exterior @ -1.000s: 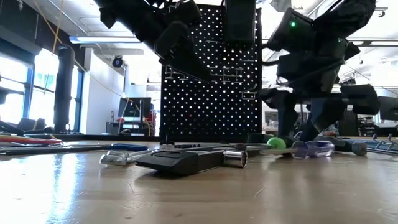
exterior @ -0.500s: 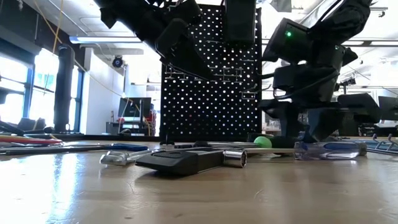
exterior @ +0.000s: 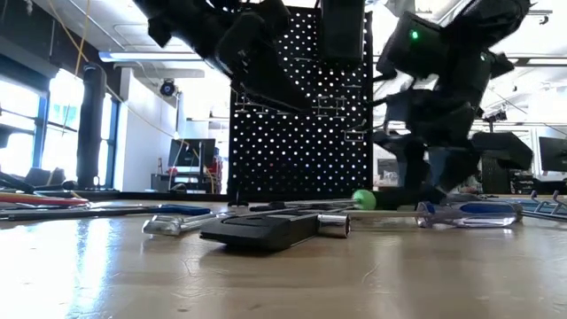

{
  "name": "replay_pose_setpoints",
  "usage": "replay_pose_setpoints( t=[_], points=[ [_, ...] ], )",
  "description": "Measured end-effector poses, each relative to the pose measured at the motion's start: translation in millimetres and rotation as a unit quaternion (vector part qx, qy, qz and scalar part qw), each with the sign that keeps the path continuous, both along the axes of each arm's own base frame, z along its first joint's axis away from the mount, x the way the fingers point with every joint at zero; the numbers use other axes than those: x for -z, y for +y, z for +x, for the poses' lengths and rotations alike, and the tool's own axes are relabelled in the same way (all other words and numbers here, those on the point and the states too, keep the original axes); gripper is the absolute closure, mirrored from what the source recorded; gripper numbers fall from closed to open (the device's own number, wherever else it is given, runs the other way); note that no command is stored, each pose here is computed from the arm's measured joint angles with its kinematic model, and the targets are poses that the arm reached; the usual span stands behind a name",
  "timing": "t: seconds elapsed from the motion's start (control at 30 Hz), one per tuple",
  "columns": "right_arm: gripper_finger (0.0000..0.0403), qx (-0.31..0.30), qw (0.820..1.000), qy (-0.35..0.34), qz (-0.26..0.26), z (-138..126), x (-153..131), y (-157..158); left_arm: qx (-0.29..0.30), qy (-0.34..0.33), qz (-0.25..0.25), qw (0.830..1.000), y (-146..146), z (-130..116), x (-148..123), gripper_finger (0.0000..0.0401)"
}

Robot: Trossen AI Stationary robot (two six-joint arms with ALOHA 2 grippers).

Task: Hang tools onto peg board
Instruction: Hang the green screwdriver on the peg board

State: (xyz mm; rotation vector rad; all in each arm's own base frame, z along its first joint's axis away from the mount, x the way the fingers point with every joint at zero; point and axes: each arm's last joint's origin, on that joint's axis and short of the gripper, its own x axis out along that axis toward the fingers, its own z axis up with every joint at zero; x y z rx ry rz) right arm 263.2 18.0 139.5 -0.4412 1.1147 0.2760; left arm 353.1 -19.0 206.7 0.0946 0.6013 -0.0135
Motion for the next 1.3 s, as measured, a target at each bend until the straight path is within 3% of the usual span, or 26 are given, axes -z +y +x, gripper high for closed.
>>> replay_pose_setpoints(
  t=[0.23,0.4,0.7,1.07,1.3],
  points=[
    [0.0295,-0.005,0.998,-0.02,-0.053,18.4,-35.0,8.5,-0.012,0.012,-0.041,0.999,3.3,10.3,22.3,0.0213],
    [0.0295,-0.01,0.996,-0.022,-0.081,25.3,-55.5,11.1,-0.015,-0.013,-0.063,0.998,3.3,14.9,21.8,0.0213],
    [0.0295,-0.054,0.991,-0.06,-0.104,40.4,-85.6,13.0,-0.009,-0.038,-0.169,0.985,18.8,18.4,15.8,0.0213],
    [0.0295,-0.095,0.983,-0.092,-0.124,48.2,-96.7,14.2,0.009,-0.042,-0.222,0.974,26.4,19.0,13.2,0.0213],
    [0.0295,-0.12,0.979,-0.088,-0.137,60.8,-84.7,15.9,0.009,-0.016,-0.254,0.967,27.4,19.6,22.5,0.0212]
  ],
)
